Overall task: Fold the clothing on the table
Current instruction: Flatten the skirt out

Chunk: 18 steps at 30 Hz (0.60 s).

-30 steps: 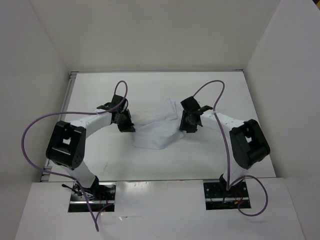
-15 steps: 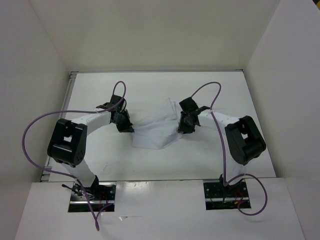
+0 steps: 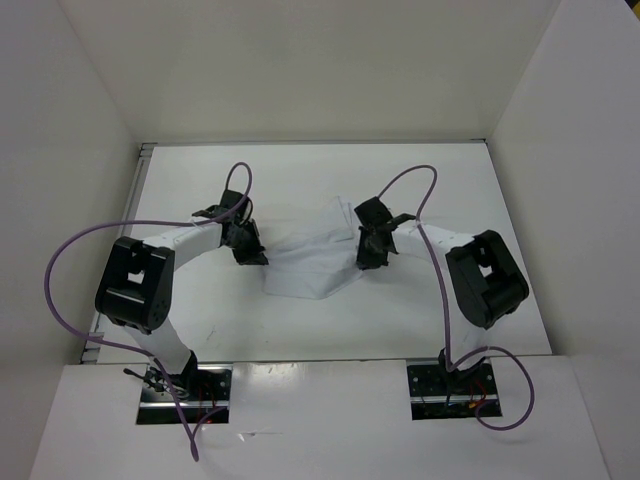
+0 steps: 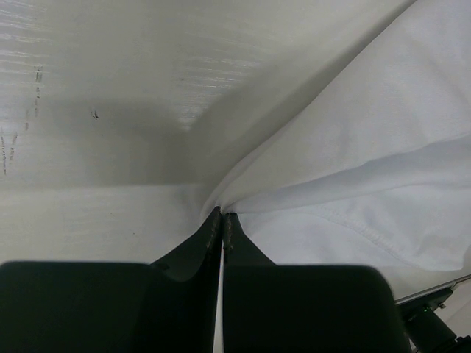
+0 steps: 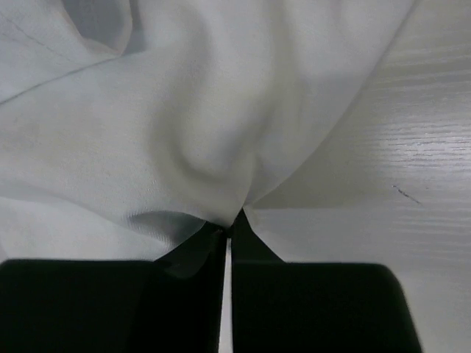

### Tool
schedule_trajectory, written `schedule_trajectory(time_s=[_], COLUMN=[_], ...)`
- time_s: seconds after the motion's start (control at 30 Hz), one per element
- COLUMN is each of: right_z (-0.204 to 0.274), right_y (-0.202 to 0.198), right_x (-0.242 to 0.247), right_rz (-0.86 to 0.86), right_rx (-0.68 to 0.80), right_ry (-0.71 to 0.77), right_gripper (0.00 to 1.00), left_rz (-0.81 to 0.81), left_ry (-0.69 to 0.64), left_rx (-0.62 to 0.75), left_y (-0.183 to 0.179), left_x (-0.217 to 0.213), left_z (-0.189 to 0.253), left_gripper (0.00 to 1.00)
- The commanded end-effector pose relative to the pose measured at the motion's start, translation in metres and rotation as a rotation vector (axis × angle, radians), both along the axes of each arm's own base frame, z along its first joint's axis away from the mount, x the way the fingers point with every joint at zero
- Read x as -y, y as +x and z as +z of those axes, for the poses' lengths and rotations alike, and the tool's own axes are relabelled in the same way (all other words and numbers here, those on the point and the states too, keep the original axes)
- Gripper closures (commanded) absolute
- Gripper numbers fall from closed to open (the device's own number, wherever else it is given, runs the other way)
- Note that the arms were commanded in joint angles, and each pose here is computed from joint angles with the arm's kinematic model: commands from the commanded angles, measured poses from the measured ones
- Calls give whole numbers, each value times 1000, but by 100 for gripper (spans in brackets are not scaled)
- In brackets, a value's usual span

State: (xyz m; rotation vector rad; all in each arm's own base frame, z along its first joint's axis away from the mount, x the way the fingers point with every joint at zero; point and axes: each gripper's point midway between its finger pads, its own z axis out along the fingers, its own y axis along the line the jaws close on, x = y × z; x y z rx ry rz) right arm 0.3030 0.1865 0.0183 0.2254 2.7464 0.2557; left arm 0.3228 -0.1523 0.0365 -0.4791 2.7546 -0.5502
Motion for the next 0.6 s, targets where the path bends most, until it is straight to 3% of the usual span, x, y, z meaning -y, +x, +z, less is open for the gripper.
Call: schedule_trajectory(time_s=[0.0,0.27,0.37,0.57], right_z=[-1,127,152,148], right_y=[-3,-21,-36,-64], right_x=[5,4,13,5], right_rz=[3,-16,-19,41], right_rx=[-7,133,138,69], right_ry=[-60,78,130,266], right_gripper=[100,100,100,100], left_rz=[-13,-52,-77,-121], left_ry=[-11,-61,-91,-136], left_rx=[24,57,95,61], left_y=[9,17,24,30], left_x=[-1,4,10,21], left_z=[6,22,37,24], left_gripper=[100,100,100,100])
